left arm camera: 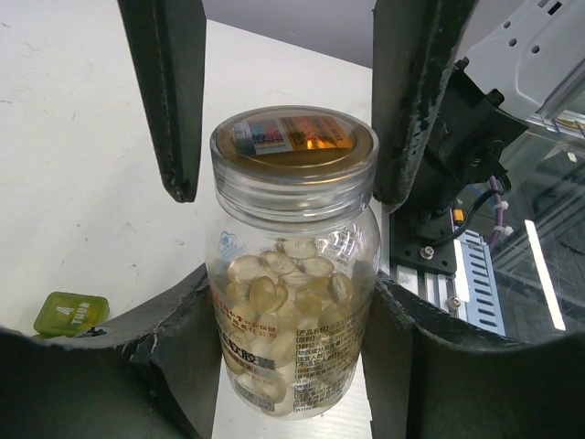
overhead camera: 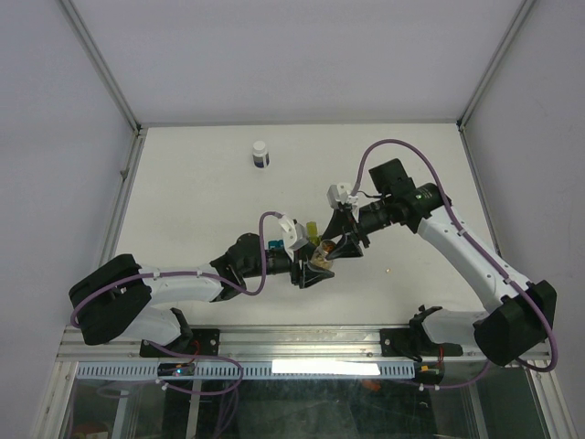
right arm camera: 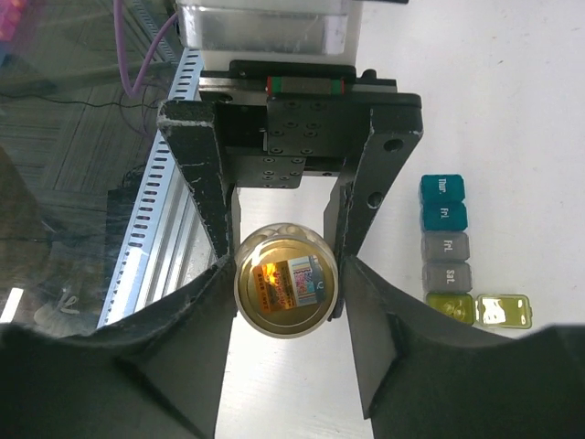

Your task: Sort the pills into containers

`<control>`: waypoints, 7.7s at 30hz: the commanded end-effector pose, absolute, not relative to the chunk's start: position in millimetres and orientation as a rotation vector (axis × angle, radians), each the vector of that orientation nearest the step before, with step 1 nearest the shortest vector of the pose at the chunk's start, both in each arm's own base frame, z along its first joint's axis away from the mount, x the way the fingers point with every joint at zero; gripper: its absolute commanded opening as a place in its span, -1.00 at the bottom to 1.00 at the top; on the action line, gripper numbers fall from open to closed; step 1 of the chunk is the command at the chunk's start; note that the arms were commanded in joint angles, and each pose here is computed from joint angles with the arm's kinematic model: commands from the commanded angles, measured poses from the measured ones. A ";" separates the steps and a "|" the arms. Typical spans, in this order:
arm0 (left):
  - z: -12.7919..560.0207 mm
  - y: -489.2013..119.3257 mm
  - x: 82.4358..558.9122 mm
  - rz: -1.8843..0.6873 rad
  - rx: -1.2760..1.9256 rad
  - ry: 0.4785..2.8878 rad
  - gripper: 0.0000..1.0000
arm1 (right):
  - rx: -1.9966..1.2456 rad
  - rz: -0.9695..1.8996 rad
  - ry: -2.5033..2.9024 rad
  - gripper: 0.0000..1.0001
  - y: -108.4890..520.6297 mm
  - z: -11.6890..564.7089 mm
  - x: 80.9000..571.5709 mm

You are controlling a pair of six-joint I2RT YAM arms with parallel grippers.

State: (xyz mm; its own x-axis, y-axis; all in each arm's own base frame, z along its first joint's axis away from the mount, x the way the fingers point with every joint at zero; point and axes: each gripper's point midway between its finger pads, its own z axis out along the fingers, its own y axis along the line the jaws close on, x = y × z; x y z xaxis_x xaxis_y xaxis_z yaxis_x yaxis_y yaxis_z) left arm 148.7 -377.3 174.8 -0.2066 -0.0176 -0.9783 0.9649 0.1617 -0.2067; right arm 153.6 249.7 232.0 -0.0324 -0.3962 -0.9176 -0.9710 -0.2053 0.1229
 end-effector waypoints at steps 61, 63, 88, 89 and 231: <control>130.2 -277.8 226.5 -0.542 1.092 1.436 0.98 | -0.304 0.082 2.174 -0.81 -116.1 138.2 444.4; 127.7 -278.2 227.1 -0.550 1.090 1.439 0.98 | -0.309 0.077 2.183 -0.66 -118.1 133.9 444.6; 54.1 -284.6 259.3 -0.484 1.555 1.629 0.72 | -0.757 0.621 2.014 0.78 53.3 213.9 371.1; 51.2 -285.0 260.6 -0.487 1.569 1.641 0.69 | -0.789 0.673 2.009 0.77 73.0 211.0 364.1; 184.6 -337.0 241.9 -0.847 0.983 1.480 0.98 | -1.403 1.018 1.689 0.31 198.8 167.1 229.2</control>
State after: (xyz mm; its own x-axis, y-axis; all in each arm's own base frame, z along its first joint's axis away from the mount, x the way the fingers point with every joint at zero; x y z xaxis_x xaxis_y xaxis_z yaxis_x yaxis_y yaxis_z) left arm 241.6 -331.0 96.3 -0.0677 0.4075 -0.9107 0.9441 0.3212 0.0735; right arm 230.0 195.4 149.5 -0.3514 -0.4691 -0.8102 -0.9362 0.1853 0.2987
